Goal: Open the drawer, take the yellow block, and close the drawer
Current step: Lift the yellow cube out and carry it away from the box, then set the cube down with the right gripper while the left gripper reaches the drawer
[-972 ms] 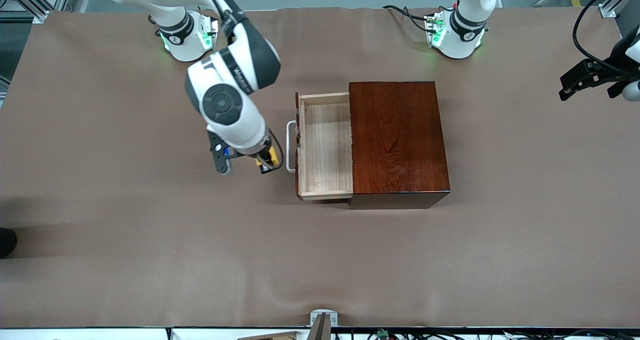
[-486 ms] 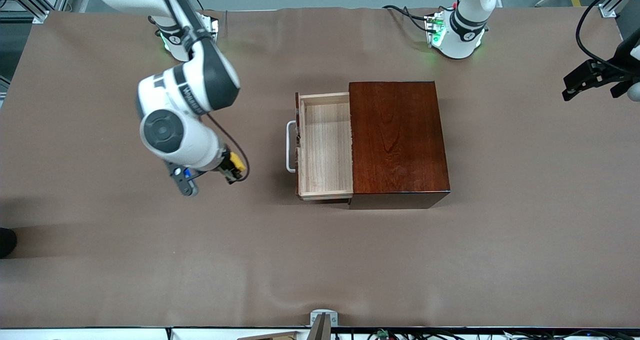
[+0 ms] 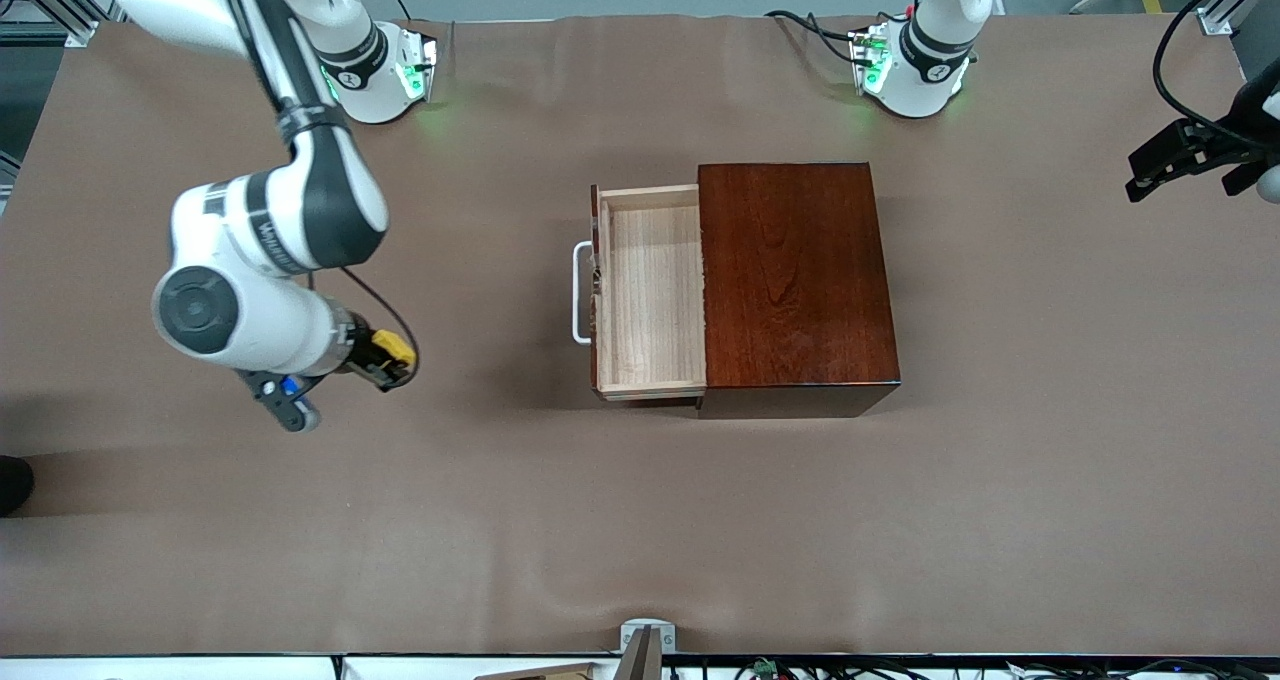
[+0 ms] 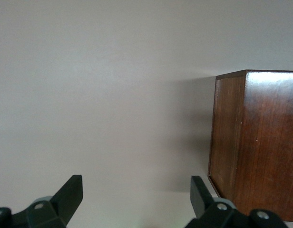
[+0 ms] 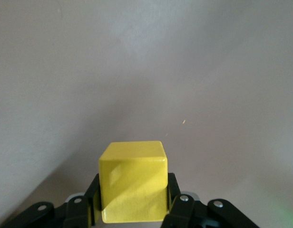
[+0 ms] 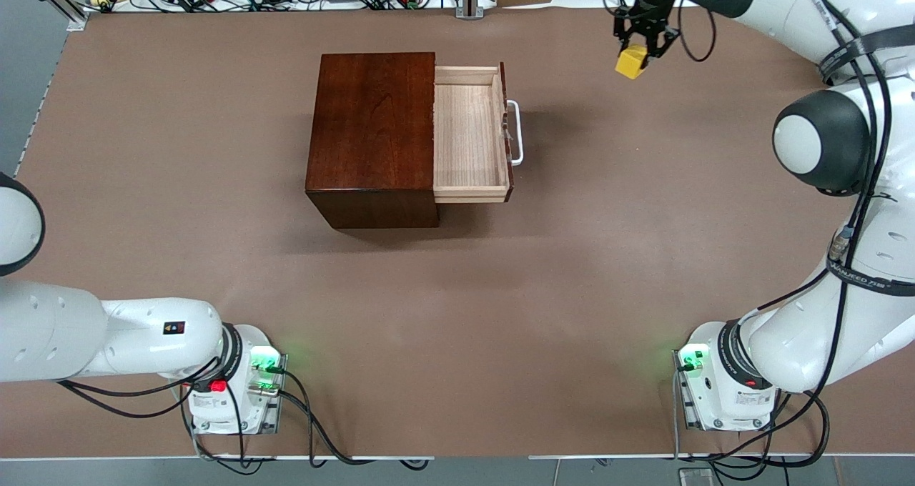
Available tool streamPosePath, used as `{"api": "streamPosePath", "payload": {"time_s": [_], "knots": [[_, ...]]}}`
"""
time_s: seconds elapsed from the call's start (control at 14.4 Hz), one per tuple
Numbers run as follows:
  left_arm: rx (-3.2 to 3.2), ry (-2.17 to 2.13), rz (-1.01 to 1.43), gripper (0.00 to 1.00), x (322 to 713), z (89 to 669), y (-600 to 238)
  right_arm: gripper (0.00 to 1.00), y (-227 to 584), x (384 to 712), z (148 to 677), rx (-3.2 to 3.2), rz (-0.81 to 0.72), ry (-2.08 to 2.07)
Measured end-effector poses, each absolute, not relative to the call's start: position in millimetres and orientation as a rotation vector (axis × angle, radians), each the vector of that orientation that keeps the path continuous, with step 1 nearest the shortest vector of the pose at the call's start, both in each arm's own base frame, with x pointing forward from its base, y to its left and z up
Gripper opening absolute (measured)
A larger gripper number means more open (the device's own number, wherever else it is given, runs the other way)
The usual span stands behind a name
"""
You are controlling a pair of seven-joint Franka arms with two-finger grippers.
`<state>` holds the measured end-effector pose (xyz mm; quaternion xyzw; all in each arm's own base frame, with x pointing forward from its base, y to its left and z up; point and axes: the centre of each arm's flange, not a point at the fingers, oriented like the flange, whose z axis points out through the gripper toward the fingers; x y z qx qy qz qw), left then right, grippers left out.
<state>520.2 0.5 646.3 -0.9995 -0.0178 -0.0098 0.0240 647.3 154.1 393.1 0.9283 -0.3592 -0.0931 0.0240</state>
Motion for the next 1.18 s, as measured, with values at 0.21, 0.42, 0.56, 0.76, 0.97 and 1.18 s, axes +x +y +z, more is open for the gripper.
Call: {"api": "streamPosePath", "payload": {"time_s": [0.21,0.42,0.56,0.76,0.97,1.18], "knots": [[-3.093,-0.055,-0.030,1.00,520,646,0,0.56,110,652,383,2.926,-0.312,-0.960],[-3.093,-0.055,-0.029,1.00,520,646,0,0.56,67,653,366,2.966,-0.284,-0.786],[-3.093,-0.055,-0.029,1.00,520,646,0,0.56,30,650,350,3.008,-0.258,-0.667],[-3.093,-0.054,-0.028,1.00,521,646,0,0.56,-26,640,332,3.062,-0.249,-0.517],[-3.093,-0.054,-0.028,1.00,521,646,0,0.56,-68,629,307,3.102,-0.191,-0.371],[-3.093,-0.053,-0.028,1.00,521,645,0,0.56,-102,614,281,3.117,-0.141,-0.276]]}}
